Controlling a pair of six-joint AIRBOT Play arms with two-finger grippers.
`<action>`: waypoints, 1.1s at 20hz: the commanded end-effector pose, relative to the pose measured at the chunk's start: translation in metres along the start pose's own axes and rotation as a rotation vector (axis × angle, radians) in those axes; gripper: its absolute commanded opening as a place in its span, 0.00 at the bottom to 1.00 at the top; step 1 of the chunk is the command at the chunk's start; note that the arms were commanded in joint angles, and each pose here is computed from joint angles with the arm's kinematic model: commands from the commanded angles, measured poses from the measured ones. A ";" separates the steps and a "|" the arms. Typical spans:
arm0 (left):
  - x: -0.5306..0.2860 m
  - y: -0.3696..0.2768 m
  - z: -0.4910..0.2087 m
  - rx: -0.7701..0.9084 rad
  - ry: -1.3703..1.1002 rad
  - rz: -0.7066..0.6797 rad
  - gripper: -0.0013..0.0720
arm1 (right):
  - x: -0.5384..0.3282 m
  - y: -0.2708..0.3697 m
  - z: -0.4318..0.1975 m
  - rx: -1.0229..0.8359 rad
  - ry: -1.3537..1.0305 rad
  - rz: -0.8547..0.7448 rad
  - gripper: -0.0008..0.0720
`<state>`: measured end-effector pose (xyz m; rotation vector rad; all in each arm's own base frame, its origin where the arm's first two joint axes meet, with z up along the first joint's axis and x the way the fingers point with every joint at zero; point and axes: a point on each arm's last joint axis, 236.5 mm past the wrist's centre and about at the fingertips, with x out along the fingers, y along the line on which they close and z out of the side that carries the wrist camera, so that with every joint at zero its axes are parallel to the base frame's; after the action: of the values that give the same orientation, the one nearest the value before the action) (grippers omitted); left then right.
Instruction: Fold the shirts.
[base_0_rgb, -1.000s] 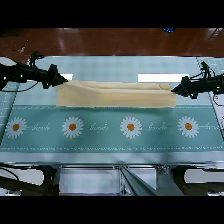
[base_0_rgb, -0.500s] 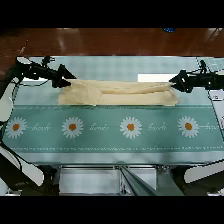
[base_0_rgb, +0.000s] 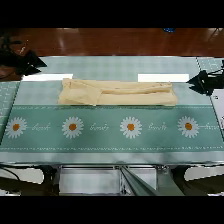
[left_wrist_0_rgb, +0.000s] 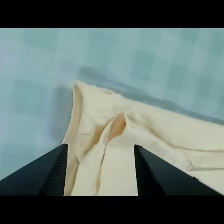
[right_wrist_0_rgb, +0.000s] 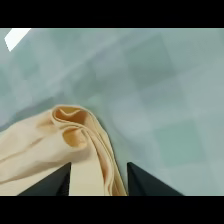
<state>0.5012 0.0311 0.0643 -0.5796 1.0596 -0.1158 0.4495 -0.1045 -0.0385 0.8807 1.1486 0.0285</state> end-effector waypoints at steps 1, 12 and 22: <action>-0.054 -0.034 0.017 0.071 -0.305 0.019 0.71 | 0.021 -0.020 -0.021 0.051 0.044 -0.019 0.57; 0.018 -0.133 -0.126 0.290 -0.111 -0.107 0.70 | 0.099 0.047 -0.084 -0.063 0.259 0.113 0.12; 0.078 -0.235 -0.206 0.430 0.082 -0.273 0.05 | -0.073 0.069 -0.140 -0.315 0.069 -0.043 0.04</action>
<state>0.4205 -0.2197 0.0585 -0.3670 0.9437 -0.4839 0.3823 -0.0117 0.0132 0.6745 1.2181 0.2224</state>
